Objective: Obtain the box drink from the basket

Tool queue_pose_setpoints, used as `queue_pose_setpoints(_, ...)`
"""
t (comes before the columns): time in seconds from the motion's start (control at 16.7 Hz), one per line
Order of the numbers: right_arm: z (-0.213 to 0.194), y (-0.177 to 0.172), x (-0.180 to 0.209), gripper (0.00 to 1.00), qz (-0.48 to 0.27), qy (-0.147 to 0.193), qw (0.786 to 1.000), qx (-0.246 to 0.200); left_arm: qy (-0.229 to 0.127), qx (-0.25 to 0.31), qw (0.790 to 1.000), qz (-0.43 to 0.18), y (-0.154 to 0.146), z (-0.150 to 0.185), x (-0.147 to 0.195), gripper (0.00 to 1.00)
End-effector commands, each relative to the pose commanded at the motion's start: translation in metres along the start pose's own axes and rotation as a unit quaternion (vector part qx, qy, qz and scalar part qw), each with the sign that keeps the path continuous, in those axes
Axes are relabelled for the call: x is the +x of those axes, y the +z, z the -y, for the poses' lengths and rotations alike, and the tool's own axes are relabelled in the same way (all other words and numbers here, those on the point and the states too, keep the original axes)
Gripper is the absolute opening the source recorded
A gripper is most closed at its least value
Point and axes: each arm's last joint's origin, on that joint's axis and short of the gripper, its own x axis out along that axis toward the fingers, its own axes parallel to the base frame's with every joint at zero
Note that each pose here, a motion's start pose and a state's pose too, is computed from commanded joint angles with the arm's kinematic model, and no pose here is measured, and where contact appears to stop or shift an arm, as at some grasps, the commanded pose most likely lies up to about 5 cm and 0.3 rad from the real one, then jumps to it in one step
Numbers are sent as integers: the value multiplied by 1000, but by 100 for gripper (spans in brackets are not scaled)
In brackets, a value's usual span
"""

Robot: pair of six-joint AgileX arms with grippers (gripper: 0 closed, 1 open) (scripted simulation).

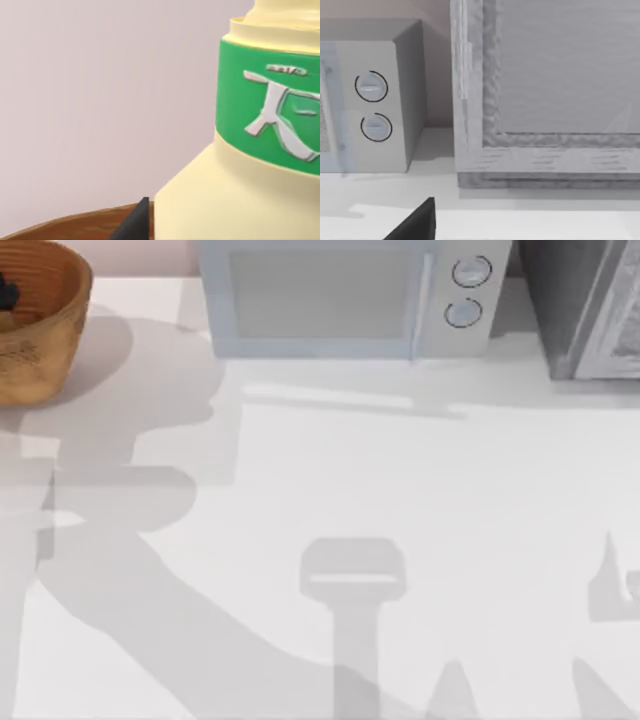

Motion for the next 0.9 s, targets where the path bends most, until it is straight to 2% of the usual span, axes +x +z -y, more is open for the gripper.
queue_pose_setpoints(0.12, 0, 0, 0, 100, 0, 0, 1000, 0, 0, 0, 1000, 0, 0, 0, 0, 2)
queue_pose_setpoints(0.18, 0, 0, 0, 100, 0, 0, 1000, 0, 0, 0, 1000, 0, 0, 0, 0, 0)
queue_pose_setpoints(0.6, 0, 0, 0, 100, 0, 0, 1000, 0, 0, 0, 1000, 0, 0, 0, 0, 0)
queue_pose_setpoints(0.9, 0, 0, 0, 100, 0, 0, 1000, 0, 3, 4, 1000, 9, 26, -4, 2, 0)
